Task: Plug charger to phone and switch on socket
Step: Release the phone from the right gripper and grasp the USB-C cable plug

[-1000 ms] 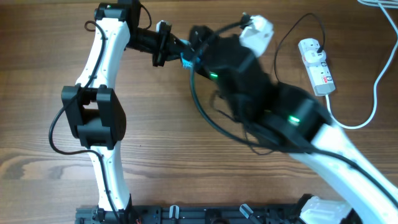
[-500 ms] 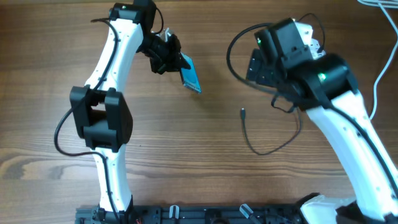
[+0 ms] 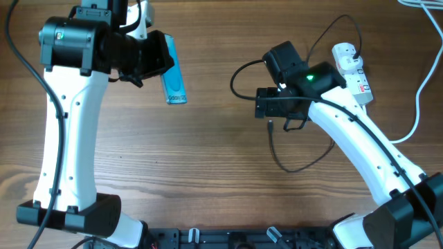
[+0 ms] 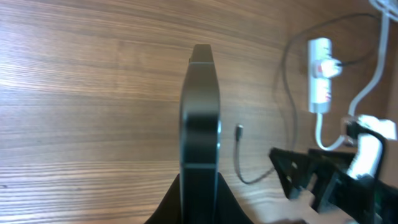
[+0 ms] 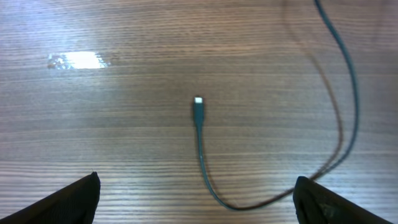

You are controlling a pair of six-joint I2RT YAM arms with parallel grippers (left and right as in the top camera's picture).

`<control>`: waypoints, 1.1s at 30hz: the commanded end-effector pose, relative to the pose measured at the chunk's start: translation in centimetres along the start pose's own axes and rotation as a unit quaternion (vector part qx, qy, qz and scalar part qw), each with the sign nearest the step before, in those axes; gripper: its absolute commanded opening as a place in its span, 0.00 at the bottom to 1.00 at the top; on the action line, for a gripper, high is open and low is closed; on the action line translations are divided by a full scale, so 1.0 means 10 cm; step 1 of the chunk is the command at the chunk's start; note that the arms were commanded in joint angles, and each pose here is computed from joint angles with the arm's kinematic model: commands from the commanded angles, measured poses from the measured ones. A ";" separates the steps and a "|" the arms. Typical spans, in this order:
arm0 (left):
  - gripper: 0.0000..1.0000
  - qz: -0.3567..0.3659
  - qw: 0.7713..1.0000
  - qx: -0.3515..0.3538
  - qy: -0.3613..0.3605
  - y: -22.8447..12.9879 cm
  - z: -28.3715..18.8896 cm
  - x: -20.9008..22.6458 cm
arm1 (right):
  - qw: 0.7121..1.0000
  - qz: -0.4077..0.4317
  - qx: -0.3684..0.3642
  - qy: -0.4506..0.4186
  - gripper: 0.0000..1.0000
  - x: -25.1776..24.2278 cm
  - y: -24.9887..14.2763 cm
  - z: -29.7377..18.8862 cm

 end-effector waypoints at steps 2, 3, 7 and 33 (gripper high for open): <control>0.04 -0.022 0.999 0.024 0.042 0.06 0.45 0.22 | 1.000 -0.008 0.005 0.010 1.00 0.03 -0.02 0.07; 0.04 -0.023 0.999 0.022 0.043 0.07 0.53 0.24 | 1.000 -0.003 0.004 0.010 1.00 0.03 -0.02 0.08; 0.04 -0.073 0.994 0.007 0.084 0.09 0.75 0.40 | 1.000 -0.004 0.010 -0.007 1.00 -0.02 -0.07 0.18; 0.04 -0.076 0.994 0.001 0.078 0.06 0.89 0.24 | 0.994 -0.020 0.108 -0.020 0.45 -0.07 -0.54 1.50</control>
Point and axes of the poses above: each gripper's point midway between its finger pads, its own z axis out along the fingers, its own x axis along the line the jaws close on, y = z × x, the point moved 7 cm from there along -z, back along the fingers, and after that the axes turned 4 degrees about z, right-handed, at the moved point
